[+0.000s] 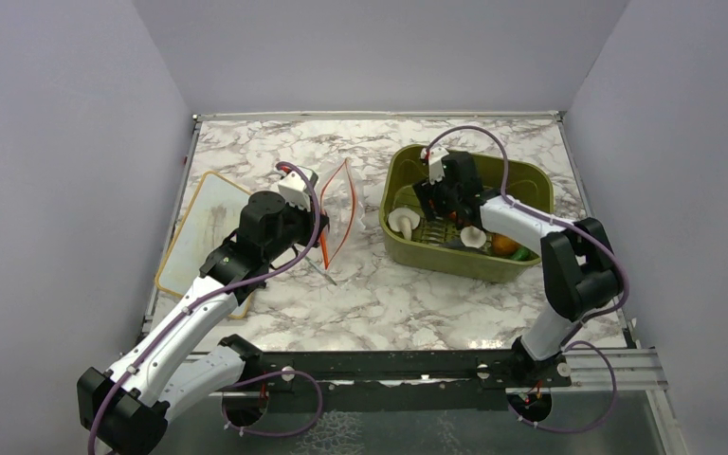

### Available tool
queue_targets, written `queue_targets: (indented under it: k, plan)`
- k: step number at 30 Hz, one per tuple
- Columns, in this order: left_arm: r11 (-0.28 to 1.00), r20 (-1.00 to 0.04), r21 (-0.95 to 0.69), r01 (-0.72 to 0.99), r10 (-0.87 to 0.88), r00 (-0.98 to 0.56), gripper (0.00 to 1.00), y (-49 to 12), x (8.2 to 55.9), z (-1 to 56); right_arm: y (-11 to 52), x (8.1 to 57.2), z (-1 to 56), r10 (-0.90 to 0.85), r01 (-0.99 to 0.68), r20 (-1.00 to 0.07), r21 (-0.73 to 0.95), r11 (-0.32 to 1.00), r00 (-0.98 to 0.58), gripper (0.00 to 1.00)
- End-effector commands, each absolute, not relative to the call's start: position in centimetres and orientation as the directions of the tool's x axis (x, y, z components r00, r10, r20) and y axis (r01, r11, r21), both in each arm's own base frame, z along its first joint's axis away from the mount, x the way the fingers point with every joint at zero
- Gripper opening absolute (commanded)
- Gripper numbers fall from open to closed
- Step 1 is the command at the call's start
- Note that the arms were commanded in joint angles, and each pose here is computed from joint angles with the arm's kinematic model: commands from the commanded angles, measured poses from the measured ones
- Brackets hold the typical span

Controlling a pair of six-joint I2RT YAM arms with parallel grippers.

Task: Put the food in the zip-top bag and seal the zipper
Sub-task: Pick up the fake food from the bin.

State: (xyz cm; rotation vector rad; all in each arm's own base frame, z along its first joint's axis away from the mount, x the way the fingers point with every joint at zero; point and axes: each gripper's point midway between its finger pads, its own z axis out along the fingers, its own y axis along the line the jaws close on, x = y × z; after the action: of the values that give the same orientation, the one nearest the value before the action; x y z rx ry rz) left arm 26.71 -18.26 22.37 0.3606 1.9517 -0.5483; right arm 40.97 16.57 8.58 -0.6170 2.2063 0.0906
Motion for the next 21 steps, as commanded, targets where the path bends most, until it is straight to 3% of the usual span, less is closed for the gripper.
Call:
queue_targets:
  k: [1,6,11,21]
  plan:
    - [0.857,-0.917,-0.216,0.468,-0.013,-0.399,0.0,-18.0,27.0,22.8,17.0,42.7,8.5,-0.423,-0.472,-0.762,-0.175,0.864,-0.491,0.7]
    - [0.857,-0.915,-0.214,0.468,-0.008,-0.403,0.0,-18.0,27.0,22.6,16.6,43.0,7.1,-0.432,-0.461,-0.761,-0.198,0.865,-0.485,0.66]
    - [0.863,-0.919,-0.208,0.46,-0.012,-0.394,0.0,-17.7,27.1,22.8,16.6,43.2,6.4,-0.44,-0.463,-0.753,-0.204,0.863,-0.488,0.47]
    - [0.865,-0.917,-0.206,0.458,-0.007,-0.399,0.0,-17.8,27.2,22.6,16.3,42.9,10.8,-0.396,-0.427,-0.816,-0.208,0.88,-0.421,0.27]
